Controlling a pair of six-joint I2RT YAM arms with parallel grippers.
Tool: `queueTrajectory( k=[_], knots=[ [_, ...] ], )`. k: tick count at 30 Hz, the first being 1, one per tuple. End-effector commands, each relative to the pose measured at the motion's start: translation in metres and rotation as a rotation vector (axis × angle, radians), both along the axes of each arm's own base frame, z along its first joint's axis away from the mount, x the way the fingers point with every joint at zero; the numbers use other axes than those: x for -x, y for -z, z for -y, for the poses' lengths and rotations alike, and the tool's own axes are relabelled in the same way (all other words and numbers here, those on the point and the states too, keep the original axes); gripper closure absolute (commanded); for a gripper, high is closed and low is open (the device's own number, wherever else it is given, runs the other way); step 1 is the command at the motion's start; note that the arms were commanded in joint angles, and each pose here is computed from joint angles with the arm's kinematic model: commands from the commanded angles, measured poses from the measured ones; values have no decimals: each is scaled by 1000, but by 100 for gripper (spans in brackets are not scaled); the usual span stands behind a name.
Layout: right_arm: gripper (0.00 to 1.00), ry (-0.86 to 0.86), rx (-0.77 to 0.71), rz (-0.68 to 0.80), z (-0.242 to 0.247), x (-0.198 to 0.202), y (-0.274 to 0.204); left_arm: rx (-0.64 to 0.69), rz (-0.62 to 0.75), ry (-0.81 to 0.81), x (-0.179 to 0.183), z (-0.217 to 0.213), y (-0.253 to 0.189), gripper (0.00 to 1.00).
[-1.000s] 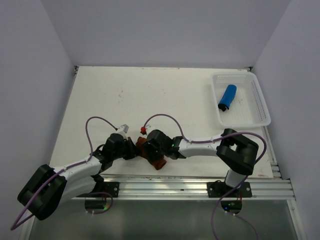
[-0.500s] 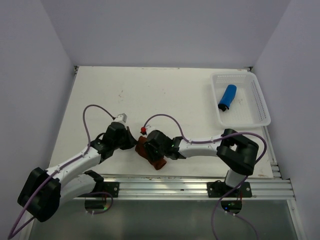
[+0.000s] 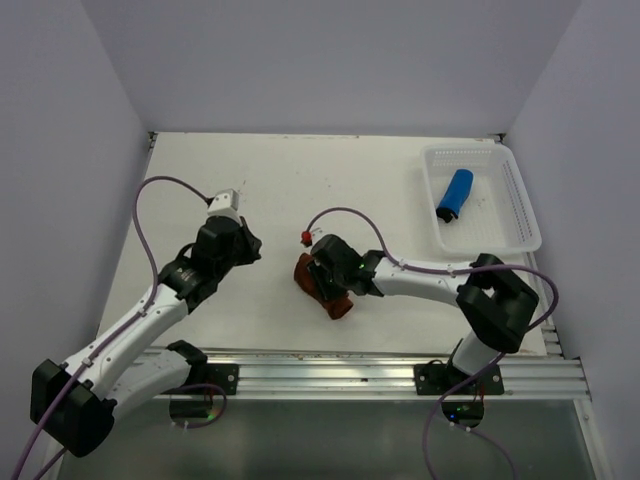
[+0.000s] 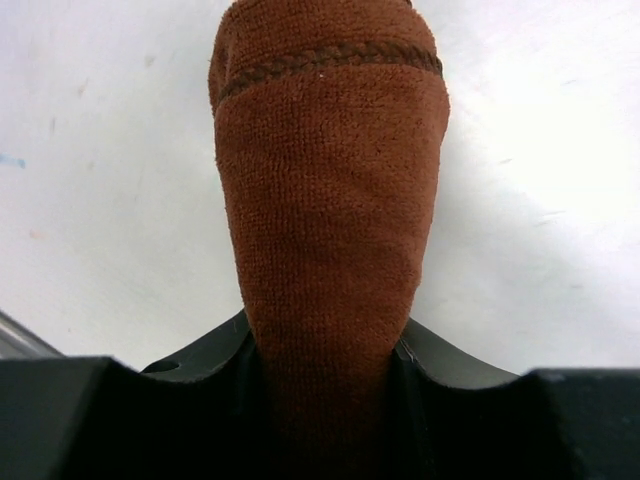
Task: Roll the towels
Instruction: Place the rolled towel into the container
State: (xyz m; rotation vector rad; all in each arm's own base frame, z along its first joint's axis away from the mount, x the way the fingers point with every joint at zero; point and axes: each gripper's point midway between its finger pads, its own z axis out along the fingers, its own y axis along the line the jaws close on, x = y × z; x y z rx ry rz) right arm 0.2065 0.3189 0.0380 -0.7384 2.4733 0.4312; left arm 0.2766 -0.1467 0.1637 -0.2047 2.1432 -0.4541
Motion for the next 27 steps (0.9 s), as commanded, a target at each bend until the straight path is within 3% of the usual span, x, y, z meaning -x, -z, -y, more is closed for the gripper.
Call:
queueTrajectory(
  k=[1, 7, 11, 15, 19, 27],
  knots=[
    [100, 21, -35, 117, 7, -42, -61, -53, 59, -42, -6, -15, -25, 97],
    [100, 181, -87, 249, 55, -116, -136, -70, 66, -45, -8, -18, -29, 97],
    [100, 410, -37, 364, 128, -167, -179, -77, 64, -43, -10, -18, -30, 97],
    [100, 637, 22, 484, 206, -191, -214, -84, 42, -25, -11, -15, -23, 97],
    [100, 835, 47, 521, 285, -198, -219, -84, 18, -1, -9, -11, -10, 98],
    [100, 1107, 22, 509, 367, -199, -190, -90, -41, 36, -8, -3, 16, 98]
  ],
)
